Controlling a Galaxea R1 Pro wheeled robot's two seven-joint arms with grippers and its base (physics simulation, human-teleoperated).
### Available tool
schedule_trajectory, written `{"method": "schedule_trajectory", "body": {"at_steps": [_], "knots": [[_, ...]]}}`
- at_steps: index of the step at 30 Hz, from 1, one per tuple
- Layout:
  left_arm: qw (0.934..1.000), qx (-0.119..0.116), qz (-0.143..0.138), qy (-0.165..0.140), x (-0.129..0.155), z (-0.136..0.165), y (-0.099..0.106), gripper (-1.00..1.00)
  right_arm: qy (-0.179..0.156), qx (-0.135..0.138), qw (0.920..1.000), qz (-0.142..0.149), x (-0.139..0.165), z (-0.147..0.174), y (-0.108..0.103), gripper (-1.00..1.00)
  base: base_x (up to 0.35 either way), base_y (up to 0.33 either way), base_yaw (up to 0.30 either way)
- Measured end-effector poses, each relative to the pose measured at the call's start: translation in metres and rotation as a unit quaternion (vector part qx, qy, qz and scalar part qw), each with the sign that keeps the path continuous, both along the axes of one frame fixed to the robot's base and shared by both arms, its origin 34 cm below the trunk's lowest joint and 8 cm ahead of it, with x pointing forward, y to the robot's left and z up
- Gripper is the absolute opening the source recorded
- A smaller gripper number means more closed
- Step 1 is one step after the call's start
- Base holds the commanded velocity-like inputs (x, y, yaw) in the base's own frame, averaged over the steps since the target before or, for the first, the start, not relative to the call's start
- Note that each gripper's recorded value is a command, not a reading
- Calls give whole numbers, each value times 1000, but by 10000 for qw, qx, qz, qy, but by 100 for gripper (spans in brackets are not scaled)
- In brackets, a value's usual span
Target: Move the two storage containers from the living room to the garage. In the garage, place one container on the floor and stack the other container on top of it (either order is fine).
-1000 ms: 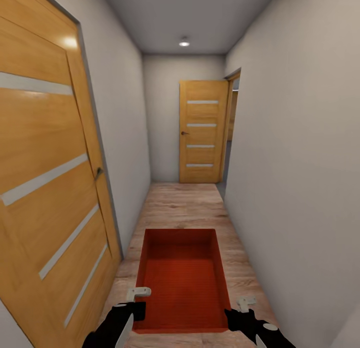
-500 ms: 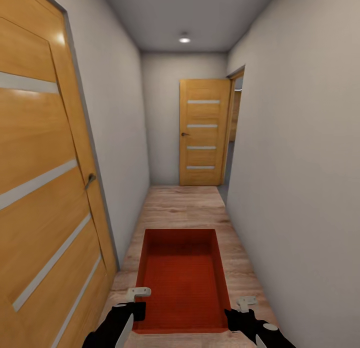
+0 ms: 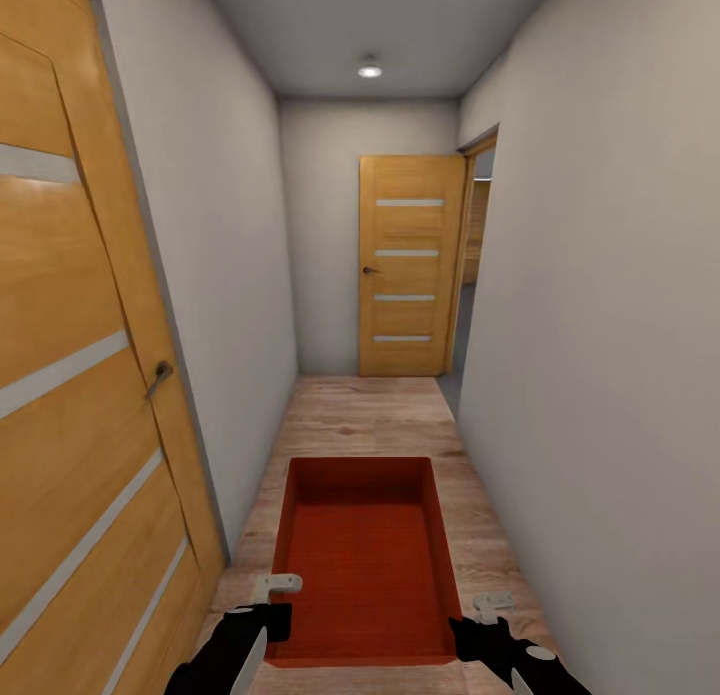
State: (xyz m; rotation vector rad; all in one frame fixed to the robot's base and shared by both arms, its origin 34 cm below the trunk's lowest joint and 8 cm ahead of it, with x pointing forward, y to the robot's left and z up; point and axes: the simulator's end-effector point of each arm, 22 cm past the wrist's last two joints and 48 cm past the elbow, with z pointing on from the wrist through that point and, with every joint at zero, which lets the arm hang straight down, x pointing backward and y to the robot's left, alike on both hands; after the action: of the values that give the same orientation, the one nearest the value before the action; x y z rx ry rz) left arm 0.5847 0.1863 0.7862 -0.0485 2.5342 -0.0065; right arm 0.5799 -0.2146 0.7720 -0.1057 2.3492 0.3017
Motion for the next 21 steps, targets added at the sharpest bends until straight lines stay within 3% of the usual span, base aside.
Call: {"method": "schedule_trajectory", "body": {"at_steps": [21], "knots": [[10000,1,9,0,0,0,0,-100,-2,-3,10000,1,0,0,0,-100,327,0,0]]}}
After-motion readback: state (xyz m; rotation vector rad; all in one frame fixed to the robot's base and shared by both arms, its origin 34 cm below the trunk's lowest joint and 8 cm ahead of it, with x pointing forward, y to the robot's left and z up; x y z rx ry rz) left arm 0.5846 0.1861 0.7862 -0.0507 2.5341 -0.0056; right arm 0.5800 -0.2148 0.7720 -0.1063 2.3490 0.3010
